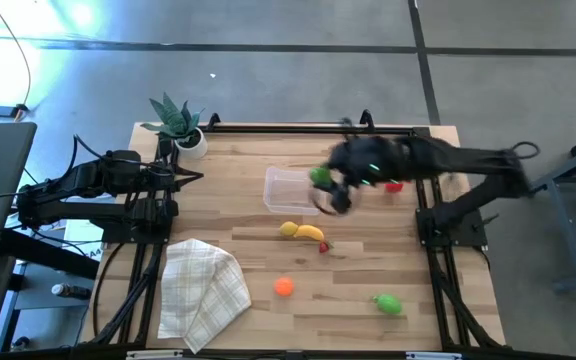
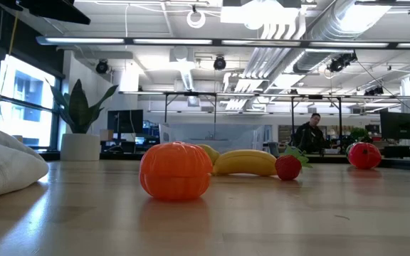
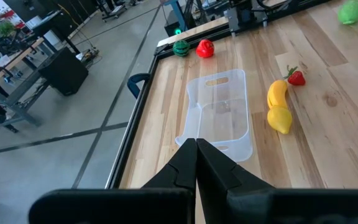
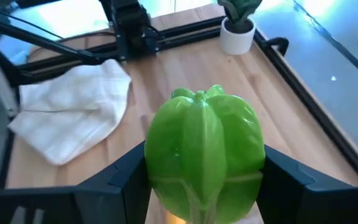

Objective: Pick and placing Produce into tupperware
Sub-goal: Put the starfruit into the transparent bin

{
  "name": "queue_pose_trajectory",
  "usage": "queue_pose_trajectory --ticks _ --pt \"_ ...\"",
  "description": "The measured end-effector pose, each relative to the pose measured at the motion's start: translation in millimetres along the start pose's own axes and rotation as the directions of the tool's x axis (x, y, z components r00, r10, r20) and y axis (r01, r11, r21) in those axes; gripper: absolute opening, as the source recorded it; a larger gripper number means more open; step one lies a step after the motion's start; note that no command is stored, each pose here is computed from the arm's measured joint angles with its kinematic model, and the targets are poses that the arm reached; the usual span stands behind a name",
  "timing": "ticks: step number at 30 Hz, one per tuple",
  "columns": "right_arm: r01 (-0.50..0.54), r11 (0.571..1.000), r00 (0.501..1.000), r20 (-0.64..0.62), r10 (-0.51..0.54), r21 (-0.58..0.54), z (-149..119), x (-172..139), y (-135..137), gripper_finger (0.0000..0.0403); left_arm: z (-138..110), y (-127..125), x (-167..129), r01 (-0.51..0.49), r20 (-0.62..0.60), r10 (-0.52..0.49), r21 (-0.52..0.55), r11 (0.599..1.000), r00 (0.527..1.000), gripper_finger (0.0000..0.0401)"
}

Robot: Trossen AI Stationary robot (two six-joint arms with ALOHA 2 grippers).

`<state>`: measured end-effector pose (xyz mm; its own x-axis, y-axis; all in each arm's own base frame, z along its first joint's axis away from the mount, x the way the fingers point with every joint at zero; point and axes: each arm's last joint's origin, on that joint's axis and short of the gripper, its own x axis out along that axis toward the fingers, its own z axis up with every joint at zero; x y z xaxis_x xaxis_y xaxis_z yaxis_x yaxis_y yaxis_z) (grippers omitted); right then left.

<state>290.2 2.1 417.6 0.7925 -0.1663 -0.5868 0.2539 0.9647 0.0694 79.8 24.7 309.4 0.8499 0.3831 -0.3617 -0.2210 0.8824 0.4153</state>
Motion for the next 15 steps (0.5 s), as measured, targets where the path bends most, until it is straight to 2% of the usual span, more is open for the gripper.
queue_pose_trajectory --ticks 4,7,12,15 --pt "-0.006 1.0 0.999 -0.045 0.005 -0.027 29.5 51.2 -17.0 0.0207 0.0 0.0 0.0 0.0 0.0 0.0 0.0 1.0 1.0 0.0001" --pt "0.018 1.0 0.992 -0.128 -0.021 -0.023 40.3 92.1 -33.6 0.0207 0.0 0.0 0.0 0.0 0.0 0.0 0.0 1.0 1.0 0.0001" --pt "0.026 0.999 0.937 -0.35 -0.012 0.036 29.0 165.0 -64.2 0.0207 0.0 0.0 0.0 0.0 0.0 0.0 0.0 1.0 1.0 0.0001" --pt "0.043 0.997 0.898 -0.44 -0.013 0.059 16.4 196.9 -80.2 0.0207 0.0 0.0 0.0 0.0 -0.001 0.0 0.0 1.0 1.0 0.0001"
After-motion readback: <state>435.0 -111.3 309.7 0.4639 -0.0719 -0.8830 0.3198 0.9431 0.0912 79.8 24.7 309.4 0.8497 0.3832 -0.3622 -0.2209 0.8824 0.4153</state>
